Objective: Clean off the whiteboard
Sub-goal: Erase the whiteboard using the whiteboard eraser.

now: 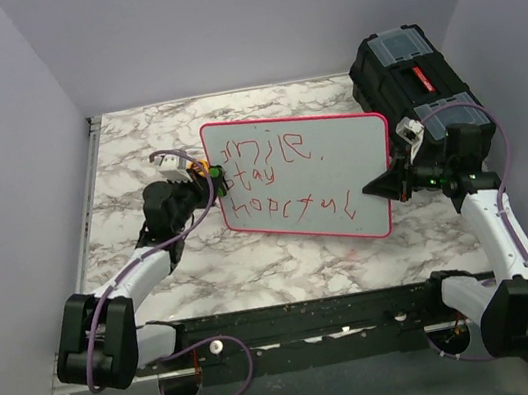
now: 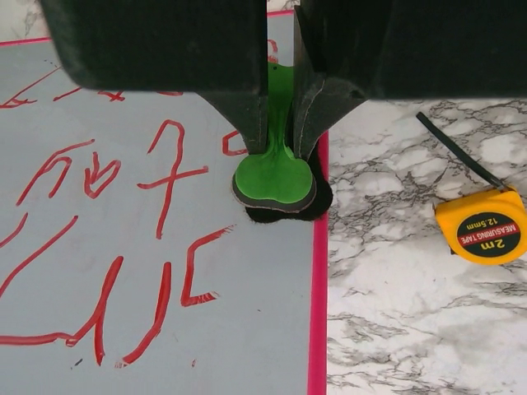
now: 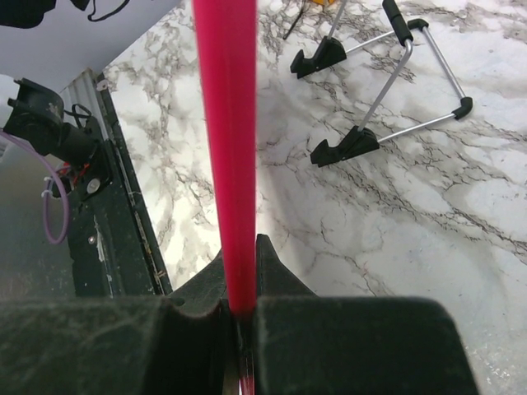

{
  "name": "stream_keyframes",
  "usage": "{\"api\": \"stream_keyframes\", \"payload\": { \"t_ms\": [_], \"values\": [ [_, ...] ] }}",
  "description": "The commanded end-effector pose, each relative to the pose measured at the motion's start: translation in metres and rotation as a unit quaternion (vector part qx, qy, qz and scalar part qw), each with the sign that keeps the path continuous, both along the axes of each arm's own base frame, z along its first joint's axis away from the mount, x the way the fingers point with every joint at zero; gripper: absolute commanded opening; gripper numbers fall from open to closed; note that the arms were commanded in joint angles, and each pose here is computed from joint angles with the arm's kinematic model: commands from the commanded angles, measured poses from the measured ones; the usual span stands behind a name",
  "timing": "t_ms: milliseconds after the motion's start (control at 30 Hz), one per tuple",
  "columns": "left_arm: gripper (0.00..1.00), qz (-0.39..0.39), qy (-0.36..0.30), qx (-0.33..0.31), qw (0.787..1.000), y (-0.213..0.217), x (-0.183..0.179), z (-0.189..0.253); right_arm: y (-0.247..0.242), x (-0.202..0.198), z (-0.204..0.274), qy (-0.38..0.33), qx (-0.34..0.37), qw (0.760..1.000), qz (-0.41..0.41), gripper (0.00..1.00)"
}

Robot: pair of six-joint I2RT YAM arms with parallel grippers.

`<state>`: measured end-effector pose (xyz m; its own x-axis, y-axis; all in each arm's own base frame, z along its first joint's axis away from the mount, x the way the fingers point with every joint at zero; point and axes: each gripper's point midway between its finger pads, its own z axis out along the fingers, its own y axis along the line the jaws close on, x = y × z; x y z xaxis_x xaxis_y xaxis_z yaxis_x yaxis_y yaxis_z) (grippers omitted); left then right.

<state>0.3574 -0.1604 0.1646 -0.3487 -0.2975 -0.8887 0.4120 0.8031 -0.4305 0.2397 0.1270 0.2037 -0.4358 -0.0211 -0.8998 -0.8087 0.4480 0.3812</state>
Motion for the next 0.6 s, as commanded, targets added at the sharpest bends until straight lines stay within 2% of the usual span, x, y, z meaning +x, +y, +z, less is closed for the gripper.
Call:
{"api": "stream_keyframes", "payload": {
  "t_ms": [0, 167, 367, 567],
  "values": [
    [0.0, 0.013, -0.021, 0.002, 1.0, 0.002, 0.008, 0.021, -0.004, 0.01, 0.006, -0.07, -0.032, 0.997, 0.0, 0.01],
    [0.0, -0.002, -0.037, -0.006, 0.999, -0.008, 0.026, 0.052, -0.004, 0.009, 0.007, -0.075, -0.036, 0.997, -0.003, 0.01],
    [0.0, -0.035, -0.055, -0.009, 0.998, -0.032, 0.029, 0.076, -0.005, 0.01, 0.007, -0.075, -0.036, 0.997, -0.003, 0.01],
    [0.0, -0.037, -0.027, 0.002, 0.999, -0.039, 0.024, 0.046, -0.005, 0.009, 0.007, -0.075, -0.037, 0.996, -0.004, 0.01]
  ]
}}
